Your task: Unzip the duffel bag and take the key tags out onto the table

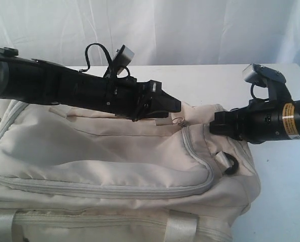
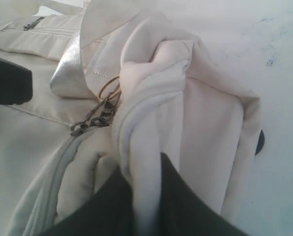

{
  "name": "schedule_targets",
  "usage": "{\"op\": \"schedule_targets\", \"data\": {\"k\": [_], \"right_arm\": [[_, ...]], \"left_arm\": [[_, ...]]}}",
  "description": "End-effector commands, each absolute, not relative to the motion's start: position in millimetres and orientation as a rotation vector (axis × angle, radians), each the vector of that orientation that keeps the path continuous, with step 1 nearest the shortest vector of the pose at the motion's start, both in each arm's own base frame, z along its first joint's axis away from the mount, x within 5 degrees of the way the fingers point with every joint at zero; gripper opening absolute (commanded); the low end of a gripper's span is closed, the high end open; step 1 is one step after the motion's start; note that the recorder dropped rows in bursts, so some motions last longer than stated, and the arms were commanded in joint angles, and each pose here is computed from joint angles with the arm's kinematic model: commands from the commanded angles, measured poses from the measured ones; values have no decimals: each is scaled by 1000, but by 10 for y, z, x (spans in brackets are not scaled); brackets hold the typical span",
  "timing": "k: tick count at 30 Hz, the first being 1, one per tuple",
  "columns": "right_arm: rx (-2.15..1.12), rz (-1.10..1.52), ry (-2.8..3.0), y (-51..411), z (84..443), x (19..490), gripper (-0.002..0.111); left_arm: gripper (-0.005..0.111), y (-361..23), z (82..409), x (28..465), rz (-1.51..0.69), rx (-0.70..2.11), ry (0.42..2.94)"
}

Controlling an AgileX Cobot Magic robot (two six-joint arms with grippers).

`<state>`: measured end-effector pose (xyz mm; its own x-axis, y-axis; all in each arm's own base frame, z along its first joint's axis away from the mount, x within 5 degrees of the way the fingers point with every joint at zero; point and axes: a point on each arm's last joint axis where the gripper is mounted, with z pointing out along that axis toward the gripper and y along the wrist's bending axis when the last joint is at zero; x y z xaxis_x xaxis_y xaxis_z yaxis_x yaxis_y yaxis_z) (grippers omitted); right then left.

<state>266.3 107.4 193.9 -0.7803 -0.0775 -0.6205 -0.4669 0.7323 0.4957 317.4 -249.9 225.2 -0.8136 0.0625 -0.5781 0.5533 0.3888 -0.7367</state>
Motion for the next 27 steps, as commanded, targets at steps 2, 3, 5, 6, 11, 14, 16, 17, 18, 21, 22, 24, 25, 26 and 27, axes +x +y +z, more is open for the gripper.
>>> {"op": "schedule_targets", "data": {"k": [2, 3, 5, 6, 11, 14, 16, 17, 18, 21, 22, 24, 25, 26, 27], "right_arm": [[-495, 911, 2369, 1100, 1914, 2603, 0], [-495, 911, 2369, 1100, 1914, 2603, 0], [-495, 911, 2369, 1100, 1914, 2603, 0], [-496, 914, 2369, 1102, 1914, 2602, 0], [-497, 917, 2369, 1103, 1915, 2600, 0], [-503, 914, 2367, 1103, 1915, 2601, 0], [-505, 913, 2366, 1103, 1915, 2601, 0], [-505, 913, 2366, 1103, 1915, 2601, 0], [-505, 913, 2366, 1103, 1915, 2601, 0], [-505, 913, 2366, 1103, 1915, 2601, 0], [-505, 913, 2366, 1103, 1915, 2601, 0], [-505, 913, 2366, 1103, 1915, 2601, 0], [-507, 917, 2365, 1104, 1916, 2599, 0], [-508, 919, 2365, 1106, 1916, 2597, 0], [-508, 919, 2365, 1106, 1916, 2597, 0]], "left_arm": [[50, -2546, 2138, 3181, -1438, 522, 2228], [50, -2549, 2103, 3188, -1438, 519, 2238], [50, -2556, 2039, 3202, -1436, 509, 2255], [50, -2560, 2014, 3210, -1438, 504, 2261], [50, -2641, 2030, 3297, -1506, 516, 2224], [50, -2700, 2148, 3340, -1575, 514, 2170], [50, -2706, 2181, 3376, -1563, 485, 2175], [50, -2707, 2188, 3387, -1562, 467, 2183], [50, -2707, 2188, 3391, -1559, 460, 2185], [50, -2716, 2141, 3388, -1580, 456, 2202], [50, -2720, 2122, 3387, -1587, 458, 2205], [50, -2725, 2030, 3407, -1576, 445, 2231], [50, -2727, 1986, 3419, -1569, 434, 2244], [50, -2729, 1944, 3428, -1562, 428, 2255], [50, -2732, 1904, 3436, -1559, 420, 2266]]}}
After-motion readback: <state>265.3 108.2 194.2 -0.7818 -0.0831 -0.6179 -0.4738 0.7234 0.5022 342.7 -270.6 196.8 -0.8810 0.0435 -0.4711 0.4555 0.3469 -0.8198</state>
